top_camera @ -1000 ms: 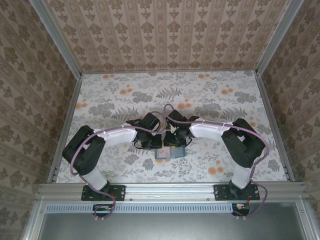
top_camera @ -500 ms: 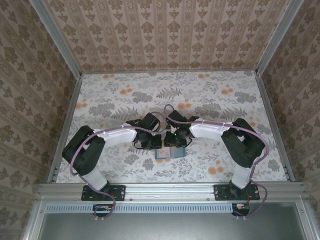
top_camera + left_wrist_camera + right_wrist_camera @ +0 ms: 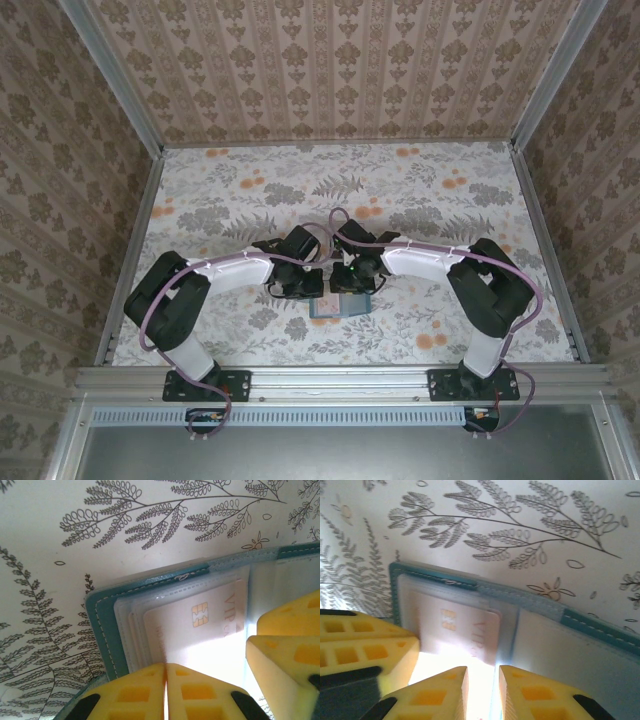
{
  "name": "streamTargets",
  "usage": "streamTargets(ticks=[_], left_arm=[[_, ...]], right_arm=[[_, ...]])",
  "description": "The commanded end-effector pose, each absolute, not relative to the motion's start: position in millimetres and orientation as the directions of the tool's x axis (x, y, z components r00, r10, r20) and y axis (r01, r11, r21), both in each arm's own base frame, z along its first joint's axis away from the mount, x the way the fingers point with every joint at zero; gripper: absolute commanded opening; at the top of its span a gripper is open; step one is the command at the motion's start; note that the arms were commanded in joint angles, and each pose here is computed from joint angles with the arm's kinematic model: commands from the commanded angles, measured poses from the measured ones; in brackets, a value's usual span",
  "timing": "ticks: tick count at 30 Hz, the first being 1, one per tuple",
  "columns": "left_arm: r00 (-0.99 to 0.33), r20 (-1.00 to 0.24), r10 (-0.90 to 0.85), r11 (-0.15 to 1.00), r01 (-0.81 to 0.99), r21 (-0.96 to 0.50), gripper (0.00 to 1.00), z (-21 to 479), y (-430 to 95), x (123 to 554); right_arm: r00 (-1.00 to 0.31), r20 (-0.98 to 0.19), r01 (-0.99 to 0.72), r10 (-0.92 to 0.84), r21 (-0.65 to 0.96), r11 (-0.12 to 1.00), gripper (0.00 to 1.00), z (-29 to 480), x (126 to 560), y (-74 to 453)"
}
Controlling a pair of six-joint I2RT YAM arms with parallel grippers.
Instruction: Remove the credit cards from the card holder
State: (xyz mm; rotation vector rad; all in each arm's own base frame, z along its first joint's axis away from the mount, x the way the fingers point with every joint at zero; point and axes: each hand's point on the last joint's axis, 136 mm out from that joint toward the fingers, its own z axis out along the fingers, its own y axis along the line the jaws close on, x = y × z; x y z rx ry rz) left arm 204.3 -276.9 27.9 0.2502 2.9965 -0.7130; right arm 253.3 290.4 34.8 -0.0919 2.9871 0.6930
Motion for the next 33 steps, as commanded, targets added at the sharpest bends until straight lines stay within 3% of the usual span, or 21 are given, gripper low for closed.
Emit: streamTargets(ticks=[1,14,23,33], left_arm=[[-0.987,-0.063,0.151,0.898,0.163,-0.410,0.11,23,-266,195],[-0.987,-0.066,0.144,0.900,0.158,-0.406,0.11,23,-262,192],[-0.988,-0.068,0.139,0.902,0.154,-0.402,0.11,24,-259,190],[-0.987,-0.083,0.138,0.900,0.160,-0.405,0.11,33,-261,193]], right_arm=[[-0.997,-0.064,-0.061,-0.034,0.494,0.868,0.24,42,249,299],[-1.000,0.001,-0.020,-0.023,0.458,0.889,0.24,9,242,289],[-0.997,-0.065,-0.057,-0.038,0.318,0.946,0.29,18,248,262],[-0.996,-0.088,-0.068,-0.035,0.415,0.907,0.29,43,250,277]])
